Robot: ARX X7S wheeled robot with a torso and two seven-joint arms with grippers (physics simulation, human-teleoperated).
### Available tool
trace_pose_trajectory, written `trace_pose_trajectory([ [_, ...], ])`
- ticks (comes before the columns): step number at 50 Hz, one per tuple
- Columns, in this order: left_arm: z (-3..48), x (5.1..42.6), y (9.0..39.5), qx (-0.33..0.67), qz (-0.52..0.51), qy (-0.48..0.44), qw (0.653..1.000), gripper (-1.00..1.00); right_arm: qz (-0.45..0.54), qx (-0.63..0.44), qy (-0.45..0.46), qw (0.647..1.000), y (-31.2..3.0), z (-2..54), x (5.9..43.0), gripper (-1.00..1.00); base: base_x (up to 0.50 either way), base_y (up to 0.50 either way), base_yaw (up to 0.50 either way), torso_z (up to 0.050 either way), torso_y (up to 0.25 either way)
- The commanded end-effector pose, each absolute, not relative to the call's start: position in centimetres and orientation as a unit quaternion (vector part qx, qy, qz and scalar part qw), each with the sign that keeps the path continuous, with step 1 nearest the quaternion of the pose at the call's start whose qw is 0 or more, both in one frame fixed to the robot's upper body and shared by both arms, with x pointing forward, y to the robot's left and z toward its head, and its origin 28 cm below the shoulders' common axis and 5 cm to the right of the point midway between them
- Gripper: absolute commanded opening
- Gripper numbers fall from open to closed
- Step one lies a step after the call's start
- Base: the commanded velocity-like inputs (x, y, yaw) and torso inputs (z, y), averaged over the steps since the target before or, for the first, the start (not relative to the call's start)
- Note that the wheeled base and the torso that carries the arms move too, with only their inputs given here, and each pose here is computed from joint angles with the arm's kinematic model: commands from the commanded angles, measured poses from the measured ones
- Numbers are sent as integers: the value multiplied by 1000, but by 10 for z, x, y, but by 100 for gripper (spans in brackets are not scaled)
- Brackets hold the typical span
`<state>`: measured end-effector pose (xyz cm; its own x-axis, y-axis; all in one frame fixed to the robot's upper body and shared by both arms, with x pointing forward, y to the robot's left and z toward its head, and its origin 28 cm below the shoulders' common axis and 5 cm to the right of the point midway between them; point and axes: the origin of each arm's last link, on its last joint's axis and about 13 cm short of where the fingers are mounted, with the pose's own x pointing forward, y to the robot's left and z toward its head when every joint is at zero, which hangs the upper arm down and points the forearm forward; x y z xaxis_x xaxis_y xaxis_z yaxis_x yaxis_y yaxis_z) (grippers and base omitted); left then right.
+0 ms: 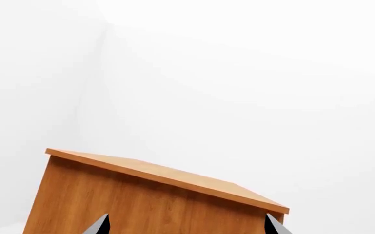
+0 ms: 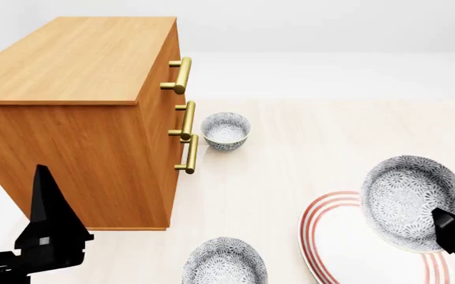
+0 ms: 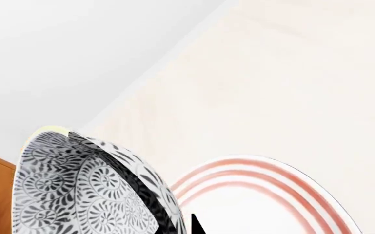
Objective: Put the bowl in the middle on the plate.
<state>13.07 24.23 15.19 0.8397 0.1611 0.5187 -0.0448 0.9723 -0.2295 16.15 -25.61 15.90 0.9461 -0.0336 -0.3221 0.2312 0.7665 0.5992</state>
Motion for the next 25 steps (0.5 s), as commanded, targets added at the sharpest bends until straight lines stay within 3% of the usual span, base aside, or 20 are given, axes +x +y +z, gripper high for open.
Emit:
trace_pose_trajectory([
  [1,152,131,242,-104,54,-277,954,100,-37,333,114,935,-256,173,171,-100,0,0,0,0,0],
  [25,151,130,242,-104,55,-276,954,100,-2,332,133,934,-253,175,172,-100,0,0,0,1,0],
])
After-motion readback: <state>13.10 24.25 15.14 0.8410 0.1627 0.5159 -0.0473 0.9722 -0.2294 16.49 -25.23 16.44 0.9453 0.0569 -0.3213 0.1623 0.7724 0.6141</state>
